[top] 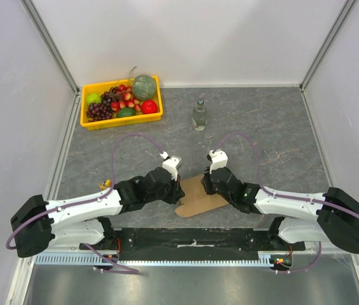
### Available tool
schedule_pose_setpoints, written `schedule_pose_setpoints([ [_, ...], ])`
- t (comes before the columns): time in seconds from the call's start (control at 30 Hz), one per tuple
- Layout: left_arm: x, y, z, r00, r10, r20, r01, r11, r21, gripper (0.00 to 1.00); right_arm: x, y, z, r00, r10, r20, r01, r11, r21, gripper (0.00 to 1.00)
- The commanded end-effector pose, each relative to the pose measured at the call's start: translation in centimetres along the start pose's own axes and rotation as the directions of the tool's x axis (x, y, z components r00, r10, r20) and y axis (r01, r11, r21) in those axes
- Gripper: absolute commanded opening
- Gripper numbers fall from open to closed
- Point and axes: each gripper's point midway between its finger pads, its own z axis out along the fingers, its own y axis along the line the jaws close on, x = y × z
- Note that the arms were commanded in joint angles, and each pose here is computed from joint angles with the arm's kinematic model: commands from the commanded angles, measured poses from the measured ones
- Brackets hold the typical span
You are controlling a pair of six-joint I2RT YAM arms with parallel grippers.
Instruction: Fold the paper box
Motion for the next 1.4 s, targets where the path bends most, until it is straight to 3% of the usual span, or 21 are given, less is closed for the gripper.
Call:
schedule_pose_setpoints([
  [0.0,1.2,0.6,0.6,0.999,-0.036,-0.02,0.036,0.999,-0.013,0.02,0.7,-0.8,0.1,1.0,0.002,-0.013,-0.002,0.999,0.033,0.2],
  [0.33,1.1,1.3,0.5,0.999,-0.035,-0.007,0.034,0.998,-0.049,0.02,-1.2,-0.9,-1.3,1.0,-0.015,0.014,0.015,0.999,0.045,0.25],
  [0.5,-0.8,3.3,-1.2,0.991,-0.093,0.097,0.108,0.98,-0.168,0.02,-3.3,-3.5,-3.9,0.997,-0.033,0.068,0.022,0.988,0.152,0.27],
  [0.67,-2.3,5.4,-3.5,0.974,-0.123,0.192,0.173,0.947,-0.269,0.02,-5.2,-7.3,-6.2,0.995,-0.051,0.082,0.024,0.954,0.299,0.22],
  [0.77,-1.4,6.1,-3.2,0.981,-0.132,0.14,0.17,0.938,-0.304,0.02,-5.0,-9.4,-6.0,0.999,-0.035,0.024,0.024,0.938,0.346,0.15],
  [0.9,1.0,6.5,-1.4,0.988,-0.154,0.02,0.152,0.932,-0.329,0.02,-3.4,-11.7,-4.3,0.994,0.031,-0.105,0.006,0.944,0.33,0.02],
  [1.1,2.9,6.0,0.6,0.98,-0.189,-0.058,0.163,0.938,-0.307,0.02,-1.2,-10.5,-1.7,0.969,0.031,-0.243,0.014,0.983,0.181,0.0],
  [1.37,1.8,5.7,1.9,0.981,-0.189,-0.047,0.171,0.95,-0.26,0.02,0.4,-8.5,0.1,0.954,0.054,-0.295,-0.049,0.998,0.024,0.0],
])
